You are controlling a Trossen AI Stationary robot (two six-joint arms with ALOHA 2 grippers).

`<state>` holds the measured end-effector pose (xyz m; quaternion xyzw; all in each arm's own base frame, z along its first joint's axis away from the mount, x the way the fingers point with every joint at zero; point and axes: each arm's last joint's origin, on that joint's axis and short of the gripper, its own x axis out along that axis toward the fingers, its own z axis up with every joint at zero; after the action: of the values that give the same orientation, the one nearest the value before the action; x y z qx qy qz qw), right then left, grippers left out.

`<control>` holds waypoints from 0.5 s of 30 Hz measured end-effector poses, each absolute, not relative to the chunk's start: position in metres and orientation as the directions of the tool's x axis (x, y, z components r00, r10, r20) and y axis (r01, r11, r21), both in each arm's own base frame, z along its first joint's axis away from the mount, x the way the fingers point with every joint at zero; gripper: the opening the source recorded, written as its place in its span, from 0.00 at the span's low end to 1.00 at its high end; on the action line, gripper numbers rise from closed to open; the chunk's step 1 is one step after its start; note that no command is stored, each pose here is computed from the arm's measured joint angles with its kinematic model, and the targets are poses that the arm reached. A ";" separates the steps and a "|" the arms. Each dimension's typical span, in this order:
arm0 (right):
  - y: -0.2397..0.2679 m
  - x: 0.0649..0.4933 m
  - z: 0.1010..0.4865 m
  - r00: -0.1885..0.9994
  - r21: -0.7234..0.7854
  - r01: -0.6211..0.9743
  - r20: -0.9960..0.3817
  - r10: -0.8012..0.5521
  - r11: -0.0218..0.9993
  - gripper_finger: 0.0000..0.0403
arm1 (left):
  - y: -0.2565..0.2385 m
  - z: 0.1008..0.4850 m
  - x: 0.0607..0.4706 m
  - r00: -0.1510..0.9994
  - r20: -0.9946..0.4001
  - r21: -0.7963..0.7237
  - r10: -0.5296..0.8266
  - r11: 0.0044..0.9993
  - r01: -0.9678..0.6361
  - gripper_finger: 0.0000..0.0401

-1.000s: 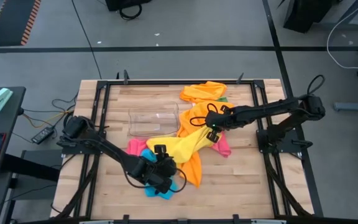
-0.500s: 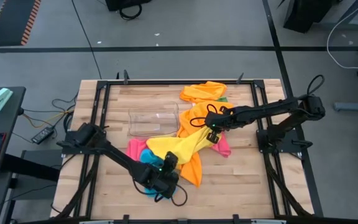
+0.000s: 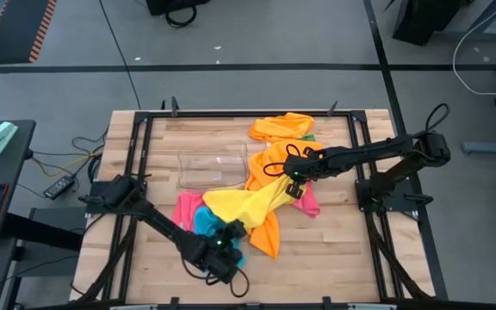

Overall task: Fold microfiber towels
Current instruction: Fold the yellow microfiber cloth

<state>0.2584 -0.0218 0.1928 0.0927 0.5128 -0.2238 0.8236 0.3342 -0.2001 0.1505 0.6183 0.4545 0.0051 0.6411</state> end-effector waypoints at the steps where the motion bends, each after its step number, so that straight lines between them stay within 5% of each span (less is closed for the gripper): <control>1: -0.022 0.258 0.193 0.375 -0.074 0.463 -0.886 -0.271 0.883 0.02 | -0.198 0.150 0.333 0.574 -0.580 0.791 0.578 0.230 0.567 0.47; 15: -0.021 0.259 0.193 0.385 -0.073 0.455 -0.883 -0.270 0.887 0.02 | -0.197 0.152 0.339 0.598 -0.549 0.804 0.584 0.171 0.570 0.44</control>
<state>0.2595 -0.0212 0.1934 0.0908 0.5095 -0.2192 0.8271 0.3385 -0.1972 0.1518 0.6437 0.4482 0.0058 0.6203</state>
